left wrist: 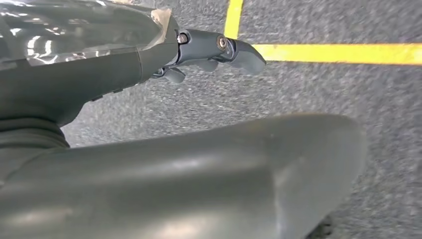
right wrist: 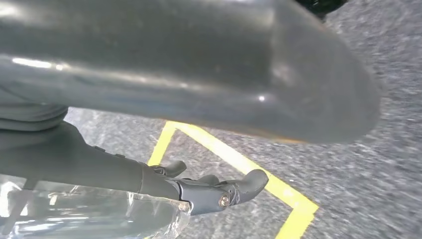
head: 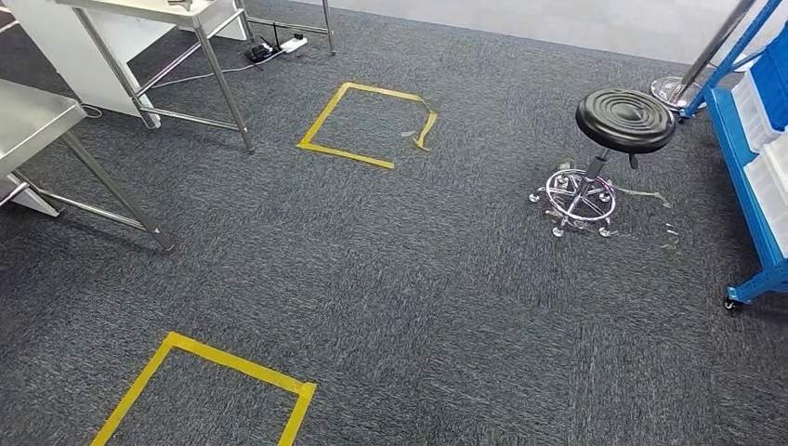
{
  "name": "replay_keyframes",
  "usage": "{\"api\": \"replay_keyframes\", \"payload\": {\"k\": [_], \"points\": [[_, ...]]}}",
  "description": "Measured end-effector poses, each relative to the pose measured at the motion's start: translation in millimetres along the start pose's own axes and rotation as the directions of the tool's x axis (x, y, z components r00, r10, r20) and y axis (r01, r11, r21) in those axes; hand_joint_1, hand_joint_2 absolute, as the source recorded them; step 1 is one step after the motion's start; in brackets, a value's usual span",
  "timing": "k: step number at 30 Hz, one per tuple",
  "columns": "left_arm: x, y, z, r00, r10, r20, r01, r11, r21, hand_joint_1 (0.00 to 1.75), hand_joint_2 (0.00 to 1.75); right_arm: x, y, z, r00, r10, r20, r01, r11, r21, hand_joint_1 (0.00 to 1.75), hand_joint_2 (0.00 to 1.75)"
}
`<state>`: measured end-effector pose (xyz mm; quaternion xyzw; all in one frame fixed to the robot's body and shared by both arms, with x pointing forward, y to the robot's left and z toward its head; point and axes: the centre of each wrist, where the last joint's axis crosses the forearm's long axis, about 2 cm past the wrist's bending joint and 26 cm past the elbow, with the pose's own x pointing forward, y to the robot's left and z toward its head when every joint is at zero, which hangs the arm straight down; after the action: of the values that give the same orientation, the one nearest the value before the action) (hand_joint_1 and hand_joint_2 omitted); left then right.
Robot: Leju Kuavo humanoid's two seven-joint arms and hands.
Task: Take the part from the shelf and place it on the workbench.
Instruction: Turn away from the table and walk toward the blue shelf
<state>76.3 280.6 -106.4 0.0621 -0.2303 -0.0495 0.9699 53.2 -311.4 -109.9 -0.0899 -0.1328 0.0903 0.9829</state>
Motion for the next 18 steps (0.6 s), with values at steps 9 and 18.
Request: {"api": "replay_keyframes", "payload": {"k": [9, 18], "points": [[-2, 4, 0, 0.999, 0.001, 0.032, -0.002, 0.999, 0.039, 0.0, 0.0, 21, 11, -1, 0.998, 0.055, 0.019, -0.056, 0.996, 0.069, 0.0, 0.0], [-15, 19, 2, 0.999, 0.0, 0.034, -0.002, 0.998, 0.064, 0.0, 0.0, 14, 26, 3, 0.995, 0.098, -0.005, -0.097, 0.989, 0.111, 0.0, 0.0]]}}
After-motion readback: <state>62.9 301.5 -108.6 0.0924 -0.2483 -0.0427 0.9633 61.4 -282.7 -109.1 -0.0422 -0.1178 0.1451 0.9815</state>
